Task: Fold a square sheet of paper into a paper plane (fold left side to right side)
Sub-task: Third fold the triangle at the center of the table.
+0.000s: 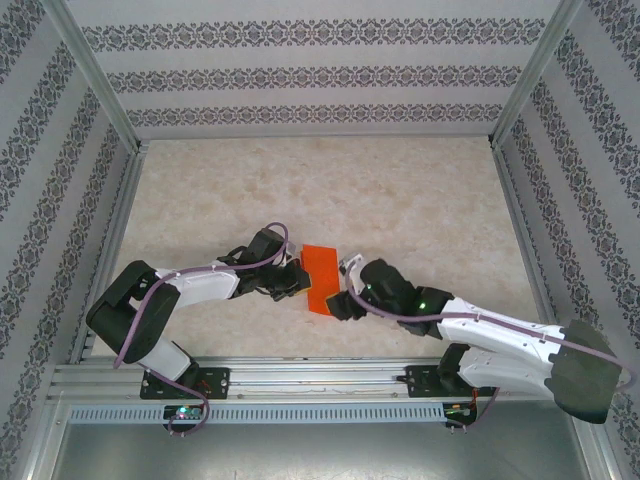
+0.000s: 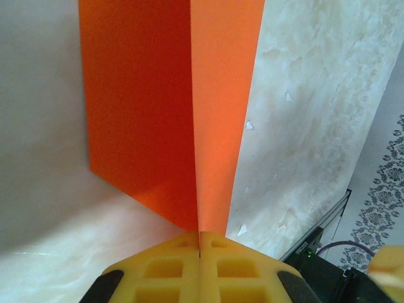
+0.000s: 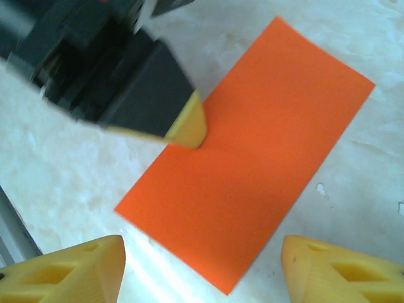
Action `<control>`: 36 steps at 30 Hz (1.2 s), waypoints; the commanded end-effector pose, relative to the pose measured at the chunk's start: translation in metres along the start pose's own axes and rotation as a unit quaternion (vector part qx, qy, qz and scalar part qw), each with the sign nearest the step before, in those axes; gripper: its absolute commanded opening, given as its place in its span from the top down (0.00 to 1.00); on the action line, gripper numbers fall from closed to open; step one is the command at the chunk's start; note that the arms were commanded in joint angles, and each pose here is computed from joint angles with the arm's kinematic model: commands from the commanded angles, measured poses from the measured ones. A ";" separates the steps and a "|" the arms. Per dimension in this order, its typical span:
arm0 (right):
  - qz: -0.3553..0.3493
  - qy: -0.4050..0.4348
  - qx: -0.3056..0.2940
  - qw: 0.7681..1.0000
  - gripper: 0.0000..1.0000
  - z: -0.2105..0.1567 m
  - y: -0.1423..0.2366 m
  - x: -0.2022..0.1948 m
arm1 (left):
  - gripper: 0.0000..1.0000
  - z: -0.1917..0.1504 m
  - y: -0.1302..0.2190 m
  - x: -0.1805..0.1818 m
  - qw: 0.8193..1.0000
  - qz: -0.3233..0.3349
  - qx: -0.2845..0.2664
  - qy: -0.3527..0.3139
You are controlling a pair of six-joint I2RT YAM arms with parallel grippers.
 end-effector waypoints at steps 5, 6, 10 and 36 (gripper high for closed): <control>-0.109 0.204 0.023 0.973 0.26 -0.022 -0.015 0.029 | 1.00 -0.001 -0.003 -0.005 1.000 -0.001 0.018 0.011; -0.118 0.222 0.029 0.967 0.23 -0.023 -0.019 0.034 | 1.00 -0.001 -0.003 -0.006 1.000 -0.002 0.017 0.010; -0.144 0.268 0.054 0.951 0.13 -0.023 -0.037 0.047 | 1.00 -0.001 -0.003 -0.006 1.000 0.001 0.019 0.010; -0.102 0.213 0.073 0.969 1.00 -0.011 -0.067 0.046 | 0.87 -0.001 0.003 -0.005 1.000 0.015 0.011 0.003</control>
Point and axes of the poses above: each hand's point on the last joint's axis, 136 mm out from that joint toward the fingers, its own y axis back along the fingers, its own x axis along the line the jaws close on, z = x × y, the point moved 7 cm from there along y, back along the fingers, and after that the axes turned 7 degrees about y, right-handed, at the moved point
